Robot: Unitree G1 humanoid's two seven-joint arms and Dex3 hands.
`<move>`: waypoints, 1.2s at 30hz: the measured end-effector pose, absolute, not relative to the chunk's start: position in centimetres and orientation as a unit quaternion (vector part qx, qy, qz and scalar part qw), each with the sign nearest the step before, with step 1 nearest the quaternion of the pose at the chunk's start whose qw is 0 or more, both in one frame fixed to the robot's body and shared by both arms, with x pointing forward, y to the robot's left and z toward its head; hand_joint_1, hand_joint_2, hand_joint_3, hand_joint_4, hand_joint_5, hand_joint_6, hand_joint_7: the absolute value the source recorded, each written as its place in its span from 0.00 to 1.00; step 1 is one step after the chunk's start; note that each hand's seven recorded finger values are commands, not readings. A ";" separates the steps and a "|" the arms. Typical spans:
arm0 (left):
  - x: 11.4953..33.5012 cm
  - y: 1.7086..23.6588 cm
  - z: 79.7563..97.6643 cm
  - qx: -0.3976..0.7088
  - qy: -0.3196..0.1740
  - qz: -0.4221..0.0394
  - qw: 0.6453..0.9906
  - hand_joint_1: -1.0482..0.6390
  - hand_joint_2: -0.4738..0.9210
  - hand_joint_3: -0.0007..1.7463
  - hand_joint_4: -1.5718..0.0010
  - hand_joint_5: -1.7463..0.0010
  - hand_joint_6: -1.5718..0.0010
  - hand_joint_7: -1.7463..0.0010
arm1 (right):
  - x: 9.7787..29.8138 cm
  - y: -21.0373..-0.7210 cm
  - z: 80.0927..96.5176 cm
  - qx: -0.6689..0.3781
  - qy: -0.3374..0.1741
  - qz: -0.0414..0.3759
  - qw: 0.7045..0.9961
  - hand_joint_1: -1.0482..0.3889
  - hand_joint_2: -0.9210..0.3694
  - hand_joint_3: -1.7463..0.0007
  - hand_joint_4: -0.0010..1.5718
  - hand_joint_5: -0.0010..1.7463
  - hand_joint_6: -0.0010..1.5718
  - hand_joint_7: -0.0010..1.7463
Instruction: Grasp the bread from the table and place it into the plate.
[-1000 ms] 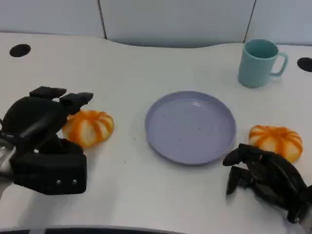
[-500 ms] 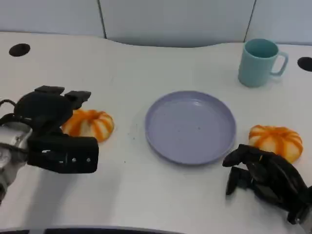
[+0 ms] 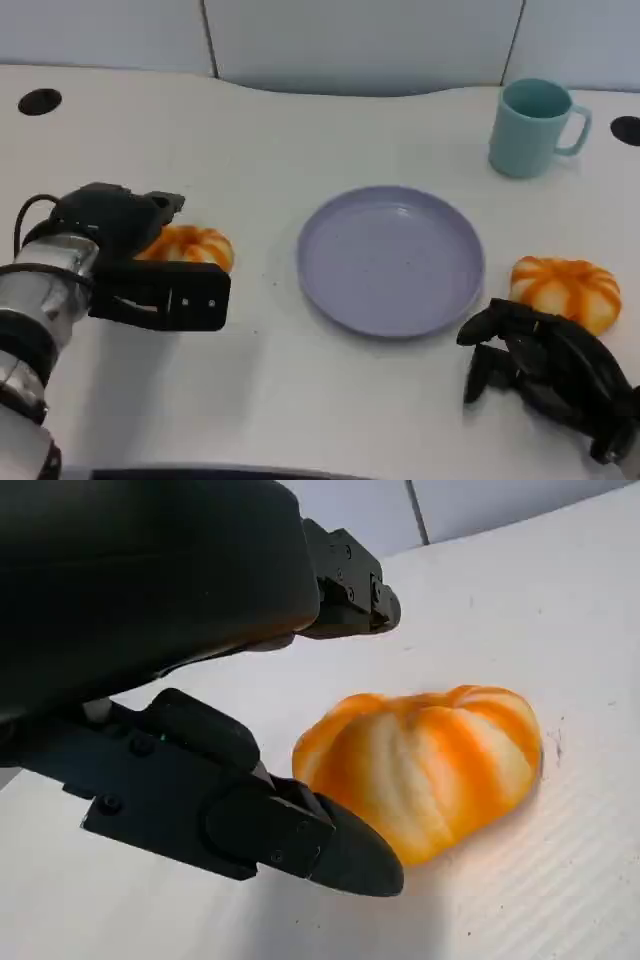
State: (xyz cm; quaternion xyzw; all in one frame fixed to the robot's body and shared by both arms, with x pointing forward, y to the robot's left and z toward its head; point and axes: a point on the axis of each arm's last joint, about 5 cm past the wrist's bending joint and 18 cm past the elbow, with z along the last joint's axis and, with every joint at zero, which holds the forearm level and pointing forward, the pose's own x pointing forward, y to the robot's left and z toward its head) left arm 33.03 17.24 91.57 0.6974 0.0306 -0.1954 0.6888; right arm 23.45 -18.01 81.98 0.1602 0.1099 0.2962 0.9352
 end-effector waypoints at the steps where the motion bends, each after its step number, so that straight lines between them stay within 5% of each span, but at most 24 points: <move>1: 33.0 17.2 91.5 0.698 0.034 -0.196 0.688 0.12 0.96 0.00 0.92 0.91 0.87 0.98 | 23.4 -18.0 82.0 0.163 0.111 0.296 0.935 0.36 0.00 0.94 0.39 0.91 0.46 0.62; 21: 32.8 15.1 90.4 0.695 0.071 -0.211 0.684 0.15 0.92 0.00 0.86 0.89 0.82 0.98 | 22.9 -18.2 81.8 0.172 0.109 0.296 0.933 0.36 0.00 0.94 0.40 0.91 0.47 0.60; 30: 32.6 15.1 90.0 0.690 0.082 -0.212 0.687 0.22 0.88 0.00 0.76 0.85 0.73 0.97 | 22.6 -18.3 81.7 0.183 0.105 0.302 0.930 0.36 0.00 0.92 0.37 0.92 0.45 0.61; 32: 32.6 15.1 90.0 0.685 0.084 -0.210 0.693 0.24 0.87 0.00 0.71 0.82 0.70 0.96 | 22.5 -18.3 81.6 0.186 0.105 0.301 0.929 0.36 0.00 0.93 0.38 0.92 0.46 0.61; 36: 32.6 15.1 89.8 0.685 0.089 -0.207 0.692 0.29 0.88 0.00 0.77 0.59 0.62 0.94 | 22.4 -18.4 81.6 0.186 0.103 0.300 0.930 0.35 0.00 0.92 0.38 0.94 0.46 0.61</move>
